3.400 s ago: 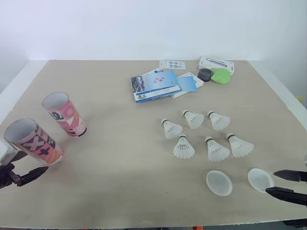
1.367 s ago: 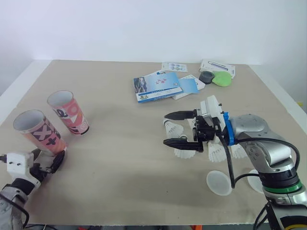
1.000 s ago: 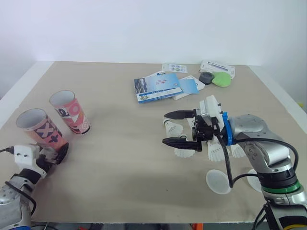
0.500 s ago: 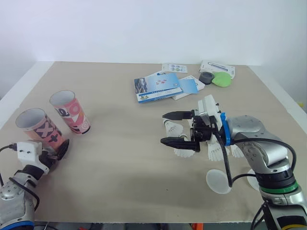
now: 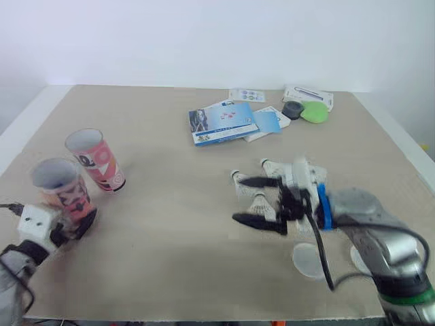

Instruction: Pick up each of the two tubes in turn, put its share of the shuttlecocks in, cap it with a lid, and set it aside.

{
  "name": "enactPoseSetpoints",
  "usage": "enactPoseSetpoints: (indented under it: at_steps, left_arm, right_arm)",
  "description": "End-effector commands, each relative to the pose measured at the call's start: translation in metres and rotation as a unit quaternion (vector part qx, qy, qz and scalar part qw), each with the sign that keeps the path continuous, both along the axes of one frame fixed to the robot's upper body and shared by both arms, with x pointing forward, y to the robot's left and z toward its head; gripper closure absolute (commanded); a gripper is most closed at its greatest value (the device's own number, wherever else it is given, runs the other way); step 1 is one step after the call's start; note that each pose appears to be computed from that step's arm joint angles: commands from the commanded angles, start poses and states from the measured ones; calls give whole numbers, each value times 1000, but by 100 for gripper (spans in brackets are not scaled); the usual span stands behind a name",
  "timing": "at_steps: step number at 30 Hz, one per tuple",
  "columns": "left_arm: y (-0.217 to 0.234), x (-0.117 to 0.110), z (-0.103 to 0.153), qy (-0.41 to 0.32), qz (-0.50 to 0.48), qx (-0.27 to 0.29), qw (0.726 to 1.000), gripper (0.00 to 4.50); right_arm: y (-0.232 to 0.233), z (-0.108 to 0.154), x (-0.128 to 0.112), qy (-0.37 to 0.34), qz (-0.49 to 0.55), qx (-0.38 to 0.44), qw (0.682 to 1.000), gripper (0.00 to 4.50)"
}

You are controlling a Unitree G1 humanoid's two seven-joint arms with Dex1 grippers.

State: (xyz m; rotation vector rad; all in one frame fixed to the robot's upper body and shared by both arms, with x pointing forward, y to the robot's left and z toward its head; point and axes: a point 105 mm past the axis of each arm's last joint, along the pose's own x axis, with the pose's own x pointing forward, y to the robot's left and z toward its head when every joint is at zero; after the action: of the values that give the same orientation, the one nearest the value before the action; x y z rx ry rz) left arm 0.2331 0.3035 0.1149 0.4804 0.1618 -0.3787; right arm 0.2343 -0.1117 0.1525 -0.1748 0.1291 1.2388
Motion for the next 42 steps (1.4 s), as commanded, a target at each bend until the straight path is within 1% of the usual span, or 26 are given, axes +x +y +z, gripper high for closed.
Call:
enactPoseSetpoints:
  at_steps: [1,3,7,9,11,14,17,21,25,30,36,39,42]
  left_arm:
    - [-22,-4,23,20,-78,53,995,40]
    - [-32,-7,19,56,-116,88,988,40]
    - [-49,-3,20,105,-170,132,971,40]
    - [-55,6,24,115,-188,164,961,40]
    - [-61,15,26,126,-203,180,954,40]
    - [-68,28,25,135,-217,218,942,40]
    - [-75,36,24,151,-229,230,934,40]
    - [-84,38,19,177,-247,238,922,40]
    - [-84,37,15,205,-252,247,913,40]
    - [-89,38,23,217,-279,257,900,40]
    - [-88,35,33,244,-314,268,878,40]
    - [-86,37,31,248,-328,287,865,40]
    - [-90,37,28,253,-342,279,861,40]
  right_arm:
    - [1,12,-18,-27,-27,5,999,0]
    - [-1,2,-26,-12,-46,-2,999,0]
    - [-5,-6,-32,0,-83,2,997,0]
    - [-12,-17,-30,3,-110,-17,994,0]
    - [-15,-26,-29,12,-128,-29,991,0]
    - [-16,-34,-18,5,-161,-40,986,0]
    - [-16,-37,-7,-5,-192,-40,981,0]
    - [-16,-37,1,5,-238,-13,971,0]
    - [-13,-37,4,20,-261,12,965,0]
    - [-14,-37,6,26,-287,24,957,0]
    - [-17,-39,9,20,-316,23,948,0]
    - [-17,-44,11,16,-333,16,943,0]
    - [-21,-46,16,8,-363,11,932,0]
